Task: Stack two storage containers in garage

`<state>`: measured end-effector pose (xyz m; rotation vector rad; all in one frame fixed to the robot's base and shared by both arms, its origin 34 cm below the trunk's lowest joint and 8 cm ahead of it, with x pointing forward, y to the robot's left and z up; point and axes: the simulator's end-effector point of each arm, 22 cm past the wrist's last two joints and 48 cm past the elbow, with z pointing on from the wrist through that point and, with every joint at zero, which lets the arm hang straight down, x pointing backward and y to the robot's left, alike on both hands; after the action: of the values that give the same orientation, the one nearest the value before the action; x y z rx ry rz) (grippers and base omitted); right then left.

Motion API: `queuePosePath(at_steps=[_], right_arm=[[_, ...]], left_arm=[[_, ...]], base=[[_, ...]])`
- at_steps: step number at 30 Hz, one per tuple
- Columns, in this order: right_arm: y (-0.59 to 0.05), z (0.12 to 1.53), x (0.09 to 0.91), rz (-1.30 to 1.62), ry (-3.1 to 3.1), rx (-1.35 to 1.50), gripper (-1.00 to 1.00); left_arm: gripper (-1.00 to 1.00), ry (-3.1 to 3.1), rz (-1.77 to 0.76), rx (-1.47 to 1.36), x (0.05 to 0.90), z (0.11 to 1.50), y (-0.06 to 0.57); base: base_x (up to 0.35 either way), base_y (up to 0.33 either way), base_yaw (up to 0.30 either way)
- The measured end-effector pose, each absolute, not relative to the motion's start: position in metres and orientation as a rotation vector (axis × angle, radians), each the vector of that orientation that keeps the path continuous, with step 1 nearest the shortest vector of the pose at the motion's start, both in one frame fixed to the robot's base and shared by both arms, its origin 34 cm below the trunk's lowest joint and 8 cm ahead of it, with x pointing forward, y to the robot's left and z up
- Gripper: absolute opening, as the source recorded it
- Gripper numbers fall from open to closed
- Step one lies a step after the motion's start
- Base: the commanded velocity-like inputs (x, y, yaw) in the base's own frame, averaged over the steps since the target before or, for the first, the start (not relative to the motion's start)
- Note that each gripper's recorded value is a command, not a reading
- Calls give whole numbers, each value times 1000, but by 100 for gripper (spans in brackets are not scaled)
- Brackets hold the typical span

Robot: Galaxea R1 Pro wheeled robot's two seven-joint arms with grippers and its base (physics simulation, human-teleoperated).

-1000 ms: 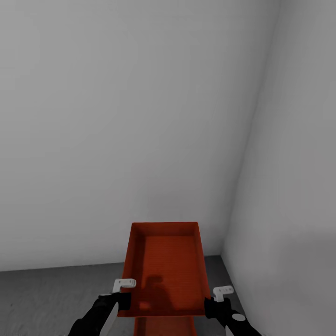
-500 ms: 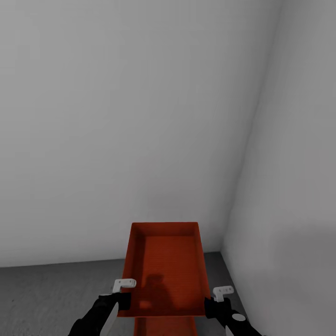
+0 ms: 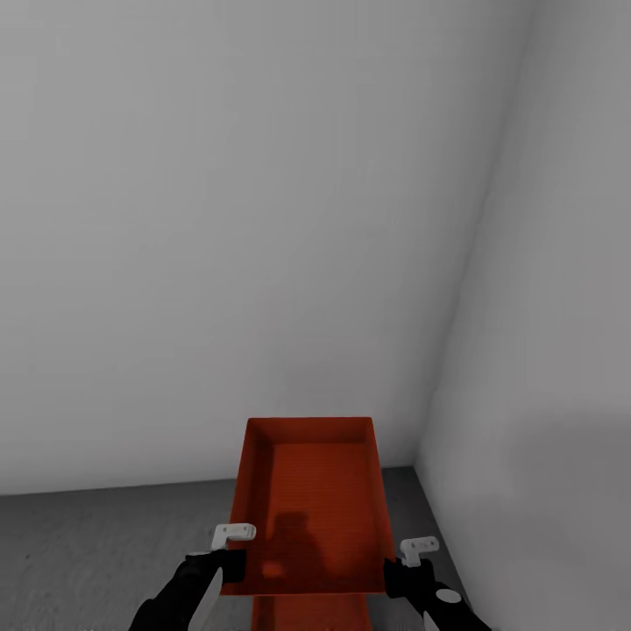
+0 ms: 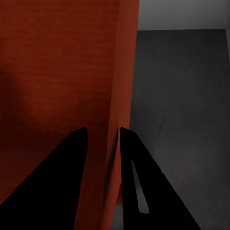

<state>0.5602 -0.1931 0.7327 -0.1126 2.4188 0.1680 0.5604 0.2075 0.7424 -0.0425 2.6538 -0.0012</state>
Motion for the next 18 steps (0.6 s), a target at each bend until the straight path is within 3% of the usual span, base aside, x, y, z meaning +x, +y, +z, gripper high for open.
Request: queuePosePath(at_steps=[18], right_arm=[[-194,720,552,169,2448,-110,-100]], left_arm=[[-100,2683,1,-43,553,730,207]], base=[[0,0,0]])
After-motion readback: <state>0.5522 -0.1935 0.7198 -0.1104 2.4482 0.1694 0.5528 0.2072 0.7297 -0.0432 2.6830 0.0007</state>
